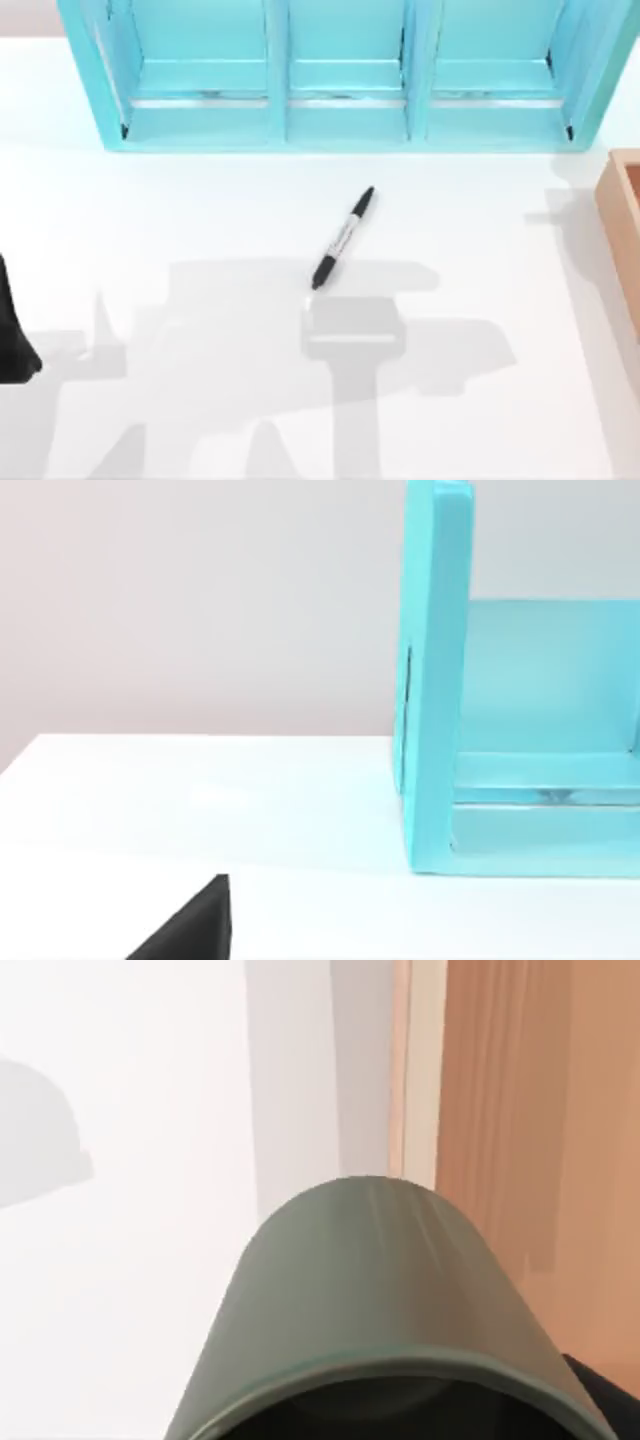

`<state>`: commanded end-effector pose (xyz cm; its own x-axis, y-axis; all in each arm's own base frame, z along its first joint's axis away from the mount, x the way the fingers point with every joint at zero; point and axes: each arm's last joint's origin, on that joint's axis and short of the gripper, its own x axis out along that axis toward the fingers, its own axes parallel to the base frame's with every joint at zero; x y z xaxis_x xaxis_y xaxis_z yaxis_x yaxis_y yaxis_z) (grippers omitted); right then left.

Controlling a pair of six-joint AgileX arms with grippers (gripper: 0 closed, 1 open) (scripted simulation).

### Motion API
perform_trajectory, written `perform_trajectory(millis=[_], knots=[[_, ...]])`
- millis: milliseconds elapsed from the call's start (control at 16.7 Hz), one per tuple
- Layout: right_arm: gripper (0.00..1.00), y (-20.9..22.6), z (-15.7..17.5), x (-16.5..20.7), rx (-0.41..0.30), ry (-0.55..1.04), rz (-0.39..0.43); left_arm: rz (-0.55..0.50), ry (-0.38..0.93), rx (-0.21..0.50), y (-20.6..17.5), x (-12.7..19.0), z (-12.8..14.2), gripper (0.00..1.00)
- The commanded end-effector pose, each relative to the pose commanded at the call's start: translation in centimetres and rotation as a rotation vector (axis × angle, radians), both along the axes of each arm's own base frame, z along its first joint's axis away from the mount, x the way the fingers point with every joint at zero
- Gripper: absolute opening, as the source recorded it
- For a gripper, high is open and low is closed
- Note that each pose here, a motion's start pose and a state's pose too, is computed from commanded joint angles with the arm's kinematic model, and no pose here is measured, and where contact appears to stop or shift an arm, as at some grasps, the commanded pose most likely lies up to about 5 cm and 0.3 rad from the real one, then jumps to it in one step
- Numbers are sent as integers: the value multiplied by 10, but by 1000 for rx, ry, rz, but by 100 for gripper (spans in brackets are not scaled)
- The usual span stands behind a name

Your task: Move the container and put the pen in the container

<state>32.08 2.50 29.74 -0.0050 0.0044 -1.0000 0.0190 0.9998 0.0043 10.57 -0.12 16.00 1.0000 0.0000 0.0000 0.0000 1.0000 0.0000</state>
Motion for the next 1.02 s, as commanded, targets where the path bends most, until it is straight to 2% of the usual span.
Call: perform_trajectory(millis=[240,480,660,1020], knots=[[0,24,-19,28,1,-4,-23,0,0,0,0,0,0,100],[0,80,-61,65,3,-1,-6,0,0,0,0,0,0,100],[0,114,-83,78,8,-14,7,0,0,0,0,0,0,100],[0,118,-88,79,10,-11,3,0,0,0,0,0,0,100]])
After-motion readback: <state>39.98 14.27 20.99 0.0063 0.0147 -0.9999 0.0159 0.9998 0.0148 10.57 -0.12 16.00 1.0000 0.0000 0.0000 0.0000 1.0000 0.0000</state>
